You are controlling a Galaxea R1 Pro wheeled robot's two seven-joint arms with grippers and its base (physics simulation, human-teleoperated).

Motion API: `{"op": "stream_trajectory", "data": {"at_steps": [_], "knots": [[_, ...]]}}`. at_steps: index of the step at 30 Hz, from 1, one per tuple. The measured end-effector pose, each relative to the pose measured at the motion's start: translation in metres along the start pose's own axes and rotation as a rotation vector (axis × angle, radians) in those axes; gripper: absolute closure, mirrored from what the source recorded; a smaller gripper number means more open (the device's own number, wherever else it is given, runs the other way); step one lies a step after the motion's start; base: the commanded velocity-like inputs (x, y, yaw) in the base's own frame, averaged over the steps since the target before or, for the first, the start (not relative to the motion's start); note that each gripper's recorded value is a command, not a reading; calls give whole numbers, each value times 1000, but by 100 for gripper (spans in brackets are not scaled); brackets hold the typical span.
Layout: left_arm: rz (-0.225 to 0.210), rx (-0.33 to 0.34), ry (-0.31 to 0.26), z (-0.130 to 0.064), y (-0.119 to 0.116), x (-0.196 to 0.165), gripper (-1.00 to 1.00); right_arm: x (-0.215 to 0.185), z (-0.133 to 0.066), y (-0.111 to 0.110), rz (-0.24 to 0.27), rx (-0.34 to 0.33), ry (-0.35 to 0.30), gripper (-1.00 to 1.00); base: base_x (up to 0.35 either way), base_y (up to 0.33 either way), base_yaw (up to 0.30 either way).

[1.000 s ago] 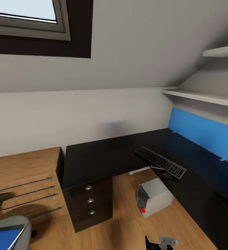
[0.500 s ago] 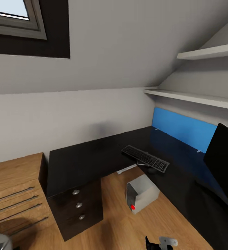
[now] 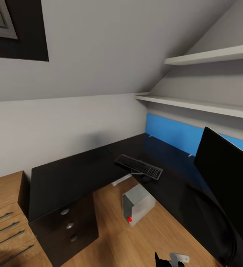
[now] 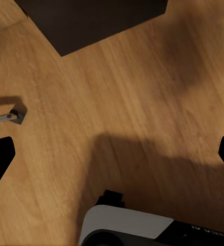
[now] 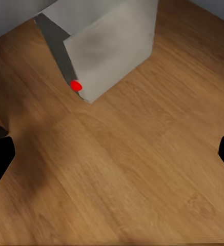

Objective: In the bedroom, organize the workspace by keeping the computer under the desk, ensuring the monitor is on the desk, placing the keyboard on the desk next to the monitor, placing the mouse on the desk next to the keyboard, moving the folder from the swivel chair onto the desk next to the mouse, stacking the notebook on top of the folder with the pen on top of the notebook, and positioning the swivel chair next to the desk.

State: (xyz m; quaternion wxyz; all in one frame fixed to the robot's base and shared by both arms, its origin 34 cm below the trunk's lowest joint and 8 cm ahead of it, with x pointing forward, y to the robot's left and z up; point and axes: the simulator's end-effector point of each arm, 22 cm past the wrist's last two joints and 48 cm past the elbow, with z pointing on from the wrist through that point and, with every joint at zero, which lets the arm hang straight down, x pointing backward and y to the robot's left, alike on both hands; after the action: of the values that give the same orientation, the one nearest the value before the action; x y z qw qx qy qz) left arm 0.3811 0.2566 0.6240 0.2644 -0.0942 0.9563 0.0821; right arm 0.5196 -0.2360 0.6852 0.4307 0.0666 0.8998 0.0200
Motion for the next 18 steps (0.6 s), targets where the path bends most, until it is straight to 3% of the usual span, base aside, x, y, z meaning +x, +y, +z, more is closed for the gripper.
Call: {"op": "stream_trajectory", "data": {"at_steps": [6,18], "knots": [[0,0,0,0,0,0,-100,0,0,0,0,0,1,-100,0,0,-92],[0,-1,0,0,0,0,-100,-1,0,0,-4,-2,-2,-100,0,0,-6]]}}
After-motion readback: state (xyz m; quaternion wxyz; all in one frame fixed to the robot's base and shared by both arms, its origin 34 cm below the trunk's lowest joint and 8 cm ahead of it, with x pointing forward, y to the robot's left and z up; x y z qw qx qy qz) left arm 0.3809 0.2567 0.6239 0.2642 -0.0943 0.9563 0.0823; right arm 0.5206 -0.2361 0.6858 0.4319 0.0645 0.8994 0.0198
